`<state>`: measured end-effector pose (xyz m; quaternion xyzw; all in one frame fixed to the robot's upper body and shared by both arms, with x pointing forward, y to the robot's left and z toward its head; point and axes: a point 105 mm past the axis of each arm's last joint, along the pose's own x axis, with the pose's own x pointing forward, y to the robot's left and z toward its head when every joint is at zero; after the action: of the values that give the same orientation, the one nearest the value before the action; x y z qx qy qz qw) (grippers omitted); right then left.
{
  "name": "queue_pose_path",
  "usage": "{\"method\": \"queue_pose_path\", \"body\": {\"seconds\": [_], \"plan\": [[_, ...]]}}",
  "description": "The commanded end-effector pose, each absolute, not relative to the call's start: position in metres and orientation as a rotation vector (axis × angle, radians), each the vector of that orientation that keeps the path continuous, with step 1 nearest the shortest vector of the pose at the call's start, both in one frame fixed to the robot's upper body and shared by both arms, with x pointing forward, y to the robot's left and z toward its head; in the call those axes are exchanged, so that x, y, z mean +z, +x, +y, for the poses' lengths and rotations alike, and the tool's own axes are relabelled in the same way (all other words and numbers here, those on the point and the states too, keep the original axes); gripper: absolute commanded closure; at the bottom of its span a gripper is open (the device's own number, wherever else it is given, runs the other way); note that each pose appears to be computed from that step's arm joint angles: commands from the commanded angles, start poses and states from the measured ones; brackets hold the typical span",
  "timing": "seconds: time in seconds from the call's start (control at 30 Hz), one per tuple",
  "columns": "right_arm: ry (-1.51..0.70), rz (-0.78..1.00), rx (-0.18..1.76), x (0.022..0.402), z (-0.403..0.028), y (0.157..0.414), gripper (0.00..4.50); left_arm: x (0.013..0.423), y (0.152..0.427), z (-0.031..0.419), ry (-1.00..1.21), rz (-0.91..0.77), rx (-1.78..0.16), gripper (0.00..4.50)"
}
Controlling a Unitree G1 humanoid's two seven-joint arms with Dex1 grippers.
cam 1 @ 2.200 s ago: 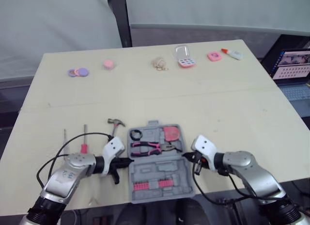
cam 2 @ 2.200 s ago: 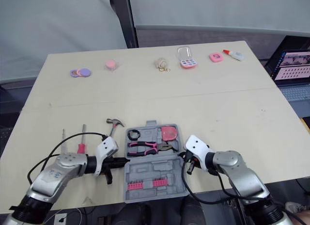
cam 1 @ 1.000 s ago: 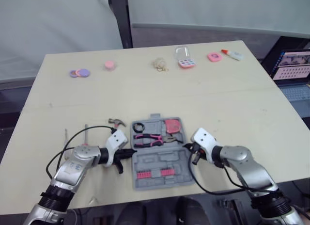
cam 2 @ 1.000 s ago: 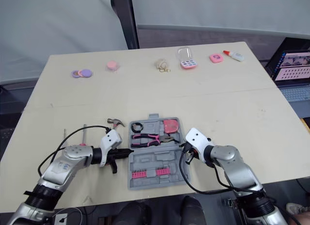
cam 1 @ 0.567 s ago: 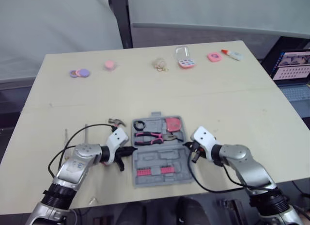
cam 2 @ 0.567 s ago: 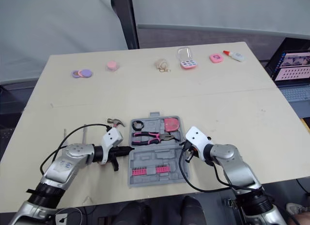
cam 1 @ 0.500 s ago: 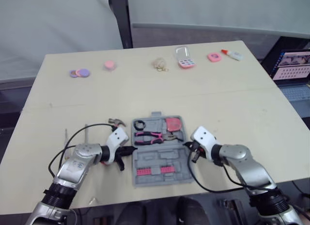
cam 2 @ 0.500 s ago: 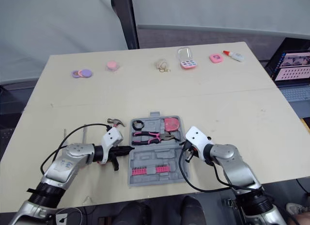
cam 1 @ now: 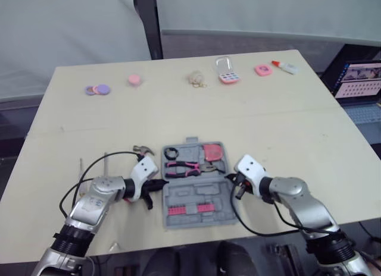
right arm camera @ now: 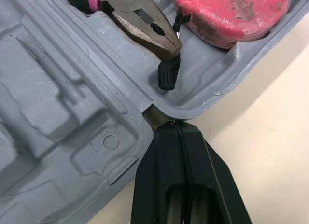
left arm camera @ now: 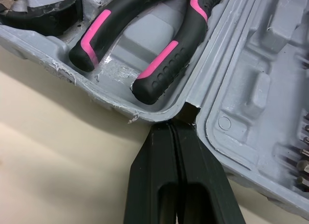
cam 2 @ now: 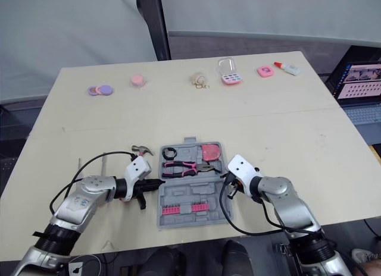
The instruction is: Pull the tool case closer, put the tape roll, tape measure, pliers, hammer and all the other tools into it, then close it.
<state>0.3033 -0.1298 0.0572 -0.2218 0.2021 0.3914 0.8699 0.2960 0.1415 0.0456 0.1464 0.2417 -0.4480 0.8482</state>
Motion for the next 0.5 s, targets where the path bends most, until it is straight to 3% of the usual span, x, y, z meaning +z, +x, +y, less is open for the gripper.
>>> {"method": "queue_pose_path", "body": {"seconds": [0.03, 0.5], "plan": [[-0.452, 0.398, 0.868, 0.06, -0.118, 0.297, 4.5, 0.039, 0.298, 0.152, 0.354, 0.541, -0.88, 4.47], [-0.482, 0.459, 0.791, 0.052, -0.154, 0.292, 4.5, 0.042, 0.295, 0.174, 0.368, 0.579, -0.824, 4.47]]}}
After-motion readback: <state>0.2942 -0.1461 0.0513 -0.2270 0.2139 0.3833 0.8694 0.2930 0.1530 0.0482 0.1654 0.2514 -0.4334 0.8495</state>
